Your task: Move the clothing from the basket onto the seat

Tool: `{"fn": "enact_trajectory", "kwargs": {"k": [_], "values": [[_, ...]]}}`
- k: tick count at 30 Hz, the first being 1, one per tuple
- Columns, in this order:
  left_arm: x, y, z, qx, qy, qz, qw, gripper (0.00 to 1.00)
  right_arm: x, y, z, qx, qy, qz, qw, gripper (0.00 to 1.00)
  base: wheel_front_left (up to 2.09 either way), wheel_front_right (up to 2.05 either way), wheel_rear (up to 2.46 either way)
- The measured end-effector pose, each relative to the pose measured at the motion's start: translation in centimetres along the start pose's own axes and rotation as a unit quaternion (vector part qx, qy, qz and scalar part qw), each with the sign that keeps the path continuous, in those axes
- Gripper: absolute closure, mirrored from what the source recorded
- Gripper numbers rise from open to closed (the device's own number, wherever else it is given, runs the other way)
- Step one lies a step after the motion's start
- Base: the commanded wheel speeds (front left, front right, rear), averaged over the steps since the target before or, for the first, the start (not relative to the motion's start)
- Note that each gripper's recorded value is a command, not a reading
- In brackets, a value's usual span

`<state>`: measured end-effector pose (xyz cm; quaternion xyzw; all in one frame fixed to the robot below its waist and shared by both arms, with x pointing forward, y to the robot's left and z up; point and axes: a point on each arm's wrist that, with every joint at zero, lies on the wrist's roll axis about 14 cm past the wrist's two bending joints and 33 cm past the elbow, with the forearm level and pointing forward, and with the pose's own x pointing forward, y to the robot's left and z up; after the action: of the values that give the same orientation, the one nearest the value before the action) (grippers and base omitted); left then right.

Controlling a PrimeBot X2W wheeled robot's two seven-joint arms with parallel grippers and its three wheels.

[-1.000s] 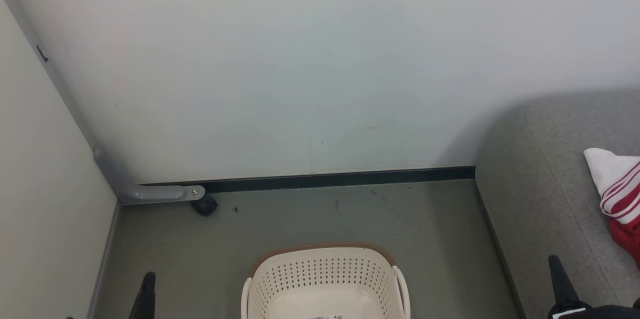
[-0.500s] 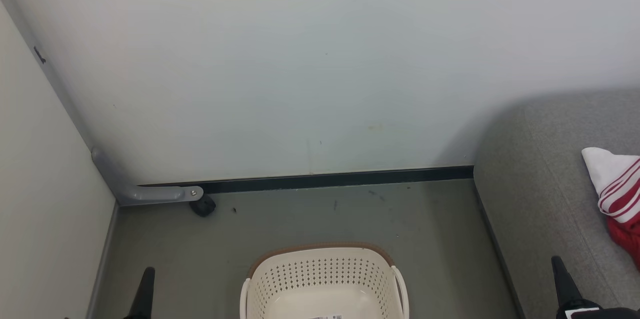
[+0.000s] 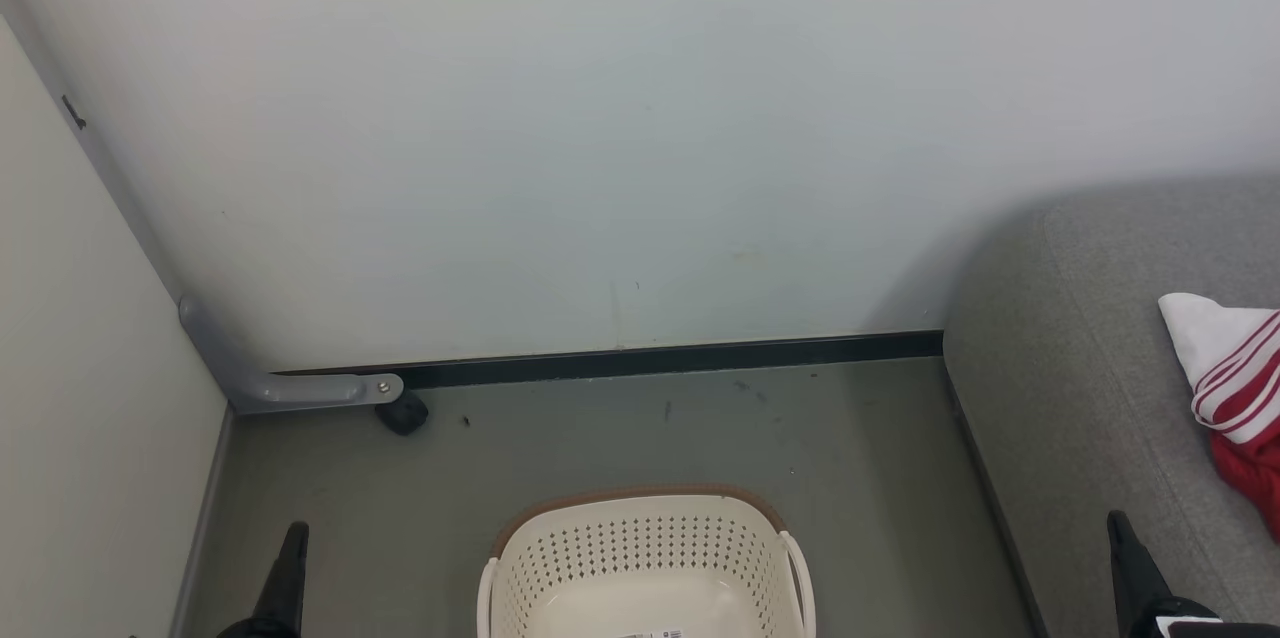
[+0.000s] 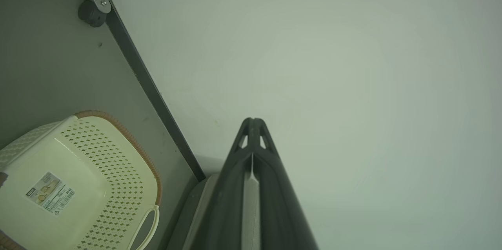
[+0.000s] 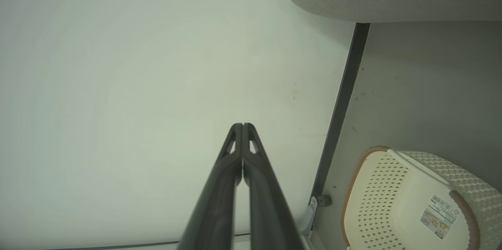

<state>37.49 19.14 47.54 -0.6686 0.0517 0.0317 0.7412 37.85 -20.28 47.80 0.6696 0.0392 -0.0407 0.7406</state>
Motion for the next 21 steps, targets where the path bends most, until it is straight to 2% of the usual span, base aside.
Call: {"fn": "enact_trajectory", "kwargs": {"k": [7,21], "values": [[0.31,-0.37,0.10,-0.043,-0.001,-0.012,0.999,1.00,0.05,0.19,0.28,0.049,-0.008,0.010,0.999,1.00,0.00,0.00,0.00],[0.35,-0.39,0.05,-0.053,-0.002,-0.012,0.999,1.00,0.21,0.45,0.22,0.052,-0.006,0.014,0.999,1.00,0.00,0.00,0.00]]}}
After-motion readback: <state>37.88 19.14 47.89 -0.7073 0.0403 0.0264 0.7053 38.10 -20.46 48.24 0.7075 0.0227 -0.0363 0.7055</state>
